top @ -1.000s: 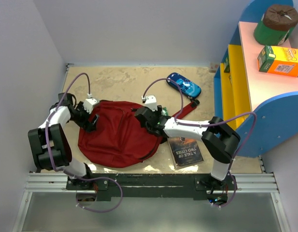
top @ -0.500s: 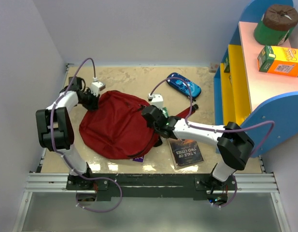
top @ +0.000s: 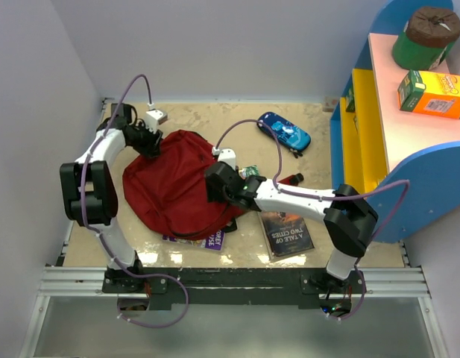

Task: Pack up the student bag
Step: Adjust the student bag at the center of the board, then unzip the student bag at the center of the board.

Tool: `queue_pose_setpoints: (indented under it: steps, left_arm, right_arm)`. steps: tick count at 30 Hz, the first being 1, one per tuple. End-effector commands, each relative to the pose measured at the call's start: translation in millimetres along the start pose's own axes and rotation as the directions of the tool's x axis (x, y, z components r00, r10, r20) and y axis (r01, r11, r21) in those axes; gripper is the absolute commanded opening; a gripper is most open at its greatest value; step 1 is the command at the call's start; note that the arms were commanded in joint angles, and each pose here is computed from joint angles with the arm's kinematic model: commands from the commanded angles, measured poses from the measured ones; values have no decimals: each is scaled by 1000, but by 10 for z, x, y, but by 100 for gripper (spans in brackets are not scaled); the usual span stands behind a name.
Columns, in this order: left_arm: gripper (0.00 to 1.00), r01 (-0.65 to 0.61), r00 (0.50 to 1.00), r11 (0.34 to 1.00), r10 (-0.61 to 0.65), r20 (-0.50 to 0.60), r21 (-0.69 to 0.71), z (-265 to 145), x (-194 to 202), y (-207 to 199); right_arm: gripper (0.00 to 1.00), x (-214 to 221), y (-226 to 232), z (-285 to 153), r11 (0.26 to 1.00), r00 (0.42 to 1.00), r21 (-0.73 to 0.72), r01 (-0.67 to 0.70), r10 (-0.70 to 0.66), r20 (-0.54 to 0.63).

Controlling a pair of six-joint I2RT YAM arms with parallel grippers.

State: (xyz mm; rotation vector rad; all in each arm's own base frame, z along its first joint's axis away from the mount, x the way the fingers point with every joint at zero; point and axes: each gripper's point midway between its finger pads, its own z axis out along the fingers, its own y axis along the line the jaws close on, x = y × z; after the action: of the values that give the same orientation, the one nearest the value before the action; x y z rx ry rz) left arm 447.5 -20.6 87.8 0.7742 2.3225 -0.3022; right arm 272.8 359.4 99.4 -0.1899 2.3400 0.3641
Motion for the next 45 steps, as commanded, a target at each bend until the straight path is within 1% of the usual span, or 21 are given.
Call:
queue_pose_setpoints:
  steps: [1,2,3,5,6,7,8,9,11,12,13,14,17,19,20,24,27,32,36,42,45]
  left_arm:
    - [52,-64,994,996,59,90,54,-609,-297,-136]
    - [60,-75,991,995,68,112,64,-715,-367,-195]
    - [64,-77,989,990,60,137,118,-761,-406,-337]
    - [72,-112,981,980,82,175,165,-857,-512,-577]
    - [73,-123,979,972,87,184,198,-874,-533,-708]
    - [74,-134,978,966,92,188,222,-882,-521,-831]
    - [77,-157,975,952,107,195,262,-851,-545,-1017]
    - [78,-157,976,949,106,190,275,-820,-528,-1097]
    - [82,-173,979,931,128,157,322,-677,-408,-1393]
    - [84,-191,975,930,142,170,316,-611,-416,-1430]
    - [84,-171,982,924,131,137,342,-503,-249,-1522]
    - [85,-179,981,917,142,128,357,-431,-205,-1605]
    - [86,-153,987,916,127,94,371,-245,-42,-1634]
    - [86,-148,988,923,124,88,356,-153,14,-1592]
    - [86,-146,988,928,124,87,341,-133,18,-1565]
    - [87,-168,984,938,139,113,303,-53,3,-1500]
    - [86,-163,985,943,140,98,291,17,80,-1466]
    - [84,-162,986,949,148,73,270,101,219,-1433]
    - [84,-160,987,952,148,66,261,104,285,-1437]
    - [84,-155,988,956,142,69,249,86,265,-1426]
    - [84,-153,987,958,139,76,243,73,250,-1424]
  right_arm:
    - [59,-838,126,-340,997,978,-28,75,-68,198]
    - [59,-932,81,-332,995,968,2,98,-95,231]
    - [59,-1034,-19,-299,983,949,52,177,-184,256]
    - [59,-1142,-45,-187,970,921,74,231,-243,305]
    - [59,-1184,-96,-131,955,905,93,283,-298,305]
    - [59,-1236,-97,-105,950,900,97,298,-313,305]
    - [59,-1210,-174,25,942,900,114,316,-335,279]
    - [57,-1202,-197,67,930,892,114,350,-368,262]
    - [53,-1224,-254,169,916,884,96,389,-401,242]
    - [53,-1198,-184,195,910,884,26,413,-408,228]
    - [53,-1169,-136,210,900,882,-30,435,-419,217]
    - [54,-1176,-177,245,892,880,-60,448,-429,204]
    - [56,-1121,-142,245,823,839,-176,540,-507,198]
    - [56,-1124,-97,228,797,833,-247,551,-512,209]
    - [61,-1164,-162,255,797,836,-255,548,-509,205]
    - [61,-1198,-258,353,776,821,-269,571,-540,187]
    - [58,-1195,-220,383,755,810,-295,586,-553,194]
    - [53,-1003,-294,644,744,797,-303,596,-594,110]
    - [58,-951,-327,706,739,788,-295,606,-608,94]
    - [59,-891,-409,810,740,778,-266,618,-624,72]
    - [57,-868,-416,845,739,776,-262,620,-627,70]
